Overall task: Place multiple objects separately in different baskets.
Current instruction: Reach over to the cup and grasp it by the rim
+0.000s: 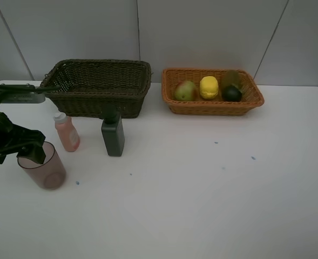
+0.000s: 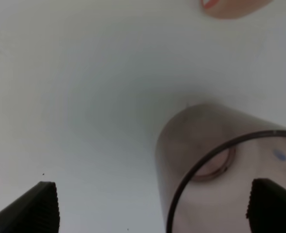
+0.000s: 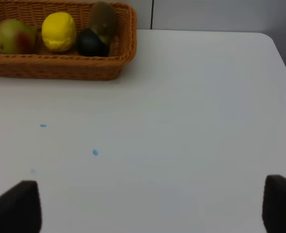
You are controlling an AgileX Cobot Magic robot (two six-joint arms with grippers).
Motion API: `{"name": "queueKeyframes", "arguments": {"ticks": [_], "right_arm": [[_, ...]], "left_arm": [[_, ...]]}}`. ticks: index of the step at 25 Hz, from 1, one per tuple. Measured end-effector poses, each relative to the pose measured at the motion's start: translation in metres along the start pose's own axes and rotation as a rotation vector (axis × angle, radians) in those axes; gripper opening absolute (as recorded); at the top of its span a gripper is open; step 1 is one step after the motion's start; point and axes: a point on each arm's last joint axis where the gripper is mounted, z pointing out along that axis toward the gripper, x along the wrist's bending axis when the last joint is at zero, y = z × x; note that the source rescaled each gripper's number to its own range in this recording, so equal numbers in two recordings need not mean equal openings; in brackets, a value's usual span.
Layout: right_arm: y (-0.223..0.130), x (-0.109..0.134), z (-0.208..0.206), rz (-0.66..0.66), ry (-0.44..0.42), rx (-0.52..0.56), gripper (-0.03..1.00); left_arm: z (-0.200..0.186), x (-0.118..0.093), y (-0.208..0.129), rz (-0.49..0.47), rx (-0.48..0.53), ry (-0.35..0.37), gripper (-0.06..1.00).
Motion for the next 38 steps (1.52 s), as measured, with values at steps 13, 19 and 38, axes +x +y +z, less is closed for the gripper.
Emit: {"name": "queueKeyframes", "arguments": {"ticks": [13, 19, 38], "right_arm": [[0.0, 0.0, 0.0, 0.0, 0.0, 0.0, 0.99], [0.0, 0.0, 0.0, 0.0, 0.0, 0.0, 0.99], [0.0, 0.0, 0.0, 0.0, 0.0, 0.0, 0.99]], "left_arm": [[0.02, 0.001, 0.001, -0.003, 0.049, 0.005, 1.0], [0.024, 0.001, 0.002, -0.003, 0.051, 0.006, 0.99], [0.025, 0.0, 0.004, -0.023, 0.032, -0.005, 0.0]]}}
